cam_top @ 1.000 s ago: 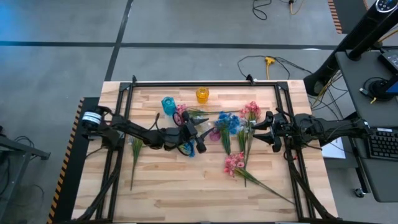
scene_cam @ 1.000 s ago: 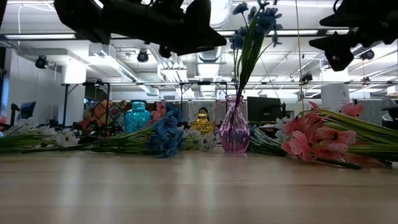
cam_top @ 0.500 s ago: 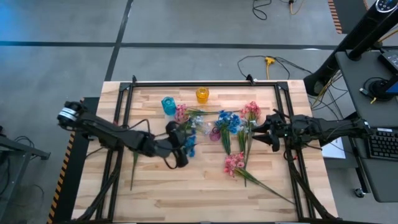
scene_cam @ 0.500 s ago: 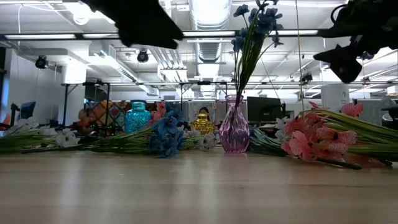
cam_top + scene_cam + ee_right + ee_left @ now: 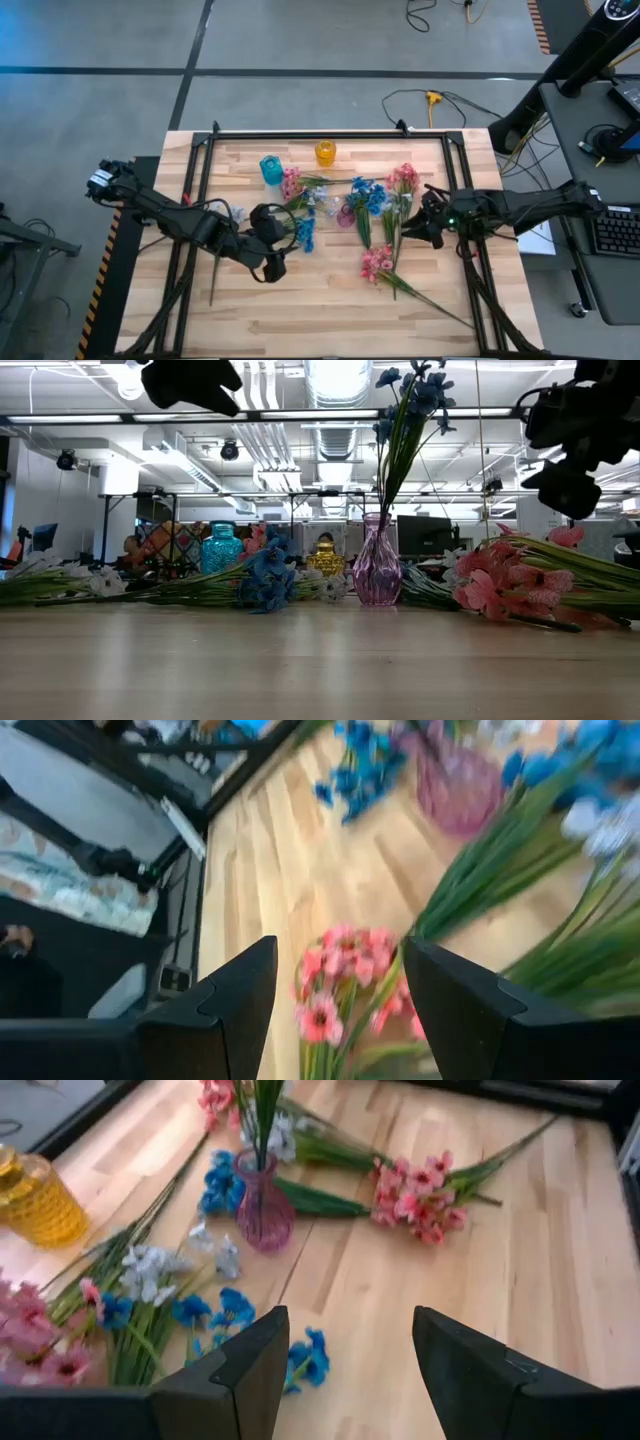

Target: Sort flowers into vase by color

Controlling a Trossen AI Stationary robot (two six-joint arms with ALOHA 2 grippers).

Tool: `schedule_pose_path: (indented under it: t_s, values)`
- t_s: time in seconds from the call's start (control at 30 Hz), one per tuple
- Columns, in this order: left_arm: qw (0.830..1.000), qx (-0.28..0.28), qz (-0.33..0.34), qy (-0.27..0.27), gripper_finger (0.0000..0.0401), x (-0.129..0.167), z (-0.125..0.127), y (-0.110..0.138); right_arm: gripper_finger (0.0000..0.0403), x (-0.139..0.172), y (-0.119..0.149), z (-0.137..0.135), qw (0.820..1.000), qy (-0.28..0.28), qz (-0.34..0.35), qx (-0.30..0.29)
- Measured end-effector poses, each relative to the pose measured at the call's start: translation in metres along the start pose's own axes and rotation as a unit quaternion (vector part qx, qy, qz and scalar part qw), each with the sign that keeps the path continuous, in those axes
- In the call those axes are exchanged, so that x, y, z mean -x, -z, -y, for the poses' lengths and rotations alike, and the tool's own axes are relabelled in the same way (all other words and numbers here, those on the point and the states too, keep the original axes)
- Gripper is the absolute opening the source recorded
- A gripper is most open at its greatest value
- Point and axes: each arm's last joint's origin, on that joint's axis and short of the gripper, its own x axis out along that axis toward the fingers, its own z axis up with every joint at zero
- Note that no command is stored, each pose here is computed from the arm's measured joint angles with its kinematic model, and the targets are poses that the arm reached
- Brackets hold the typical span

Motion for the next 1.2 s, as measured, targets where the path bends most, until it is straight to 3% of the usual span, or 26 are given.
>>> schedule_pose_path:
  t_s: [0.33,0.67,1.2]
  values:
    - [0.997,0.003,-0.077,-0.029,0.0196,0.003,-0.008,0.012,0.021,-0.011,0.007,-0.009,0.995,-0.001,-0.086,-0.044]
    - [0.994,-0.037,-0.092,-0.05,0.0189,0.012,-0.004,0.024,0.021,-0.009,0.004,-0.036,0.972,0.153,-0.169,-0.052]
    - [0.993,0.086,-0.072,-0.028,0.0185,0.014,0.018,0.033,0.021,-0.033,0.018,-0.073,0.928,0.232,-0.291,0.001]
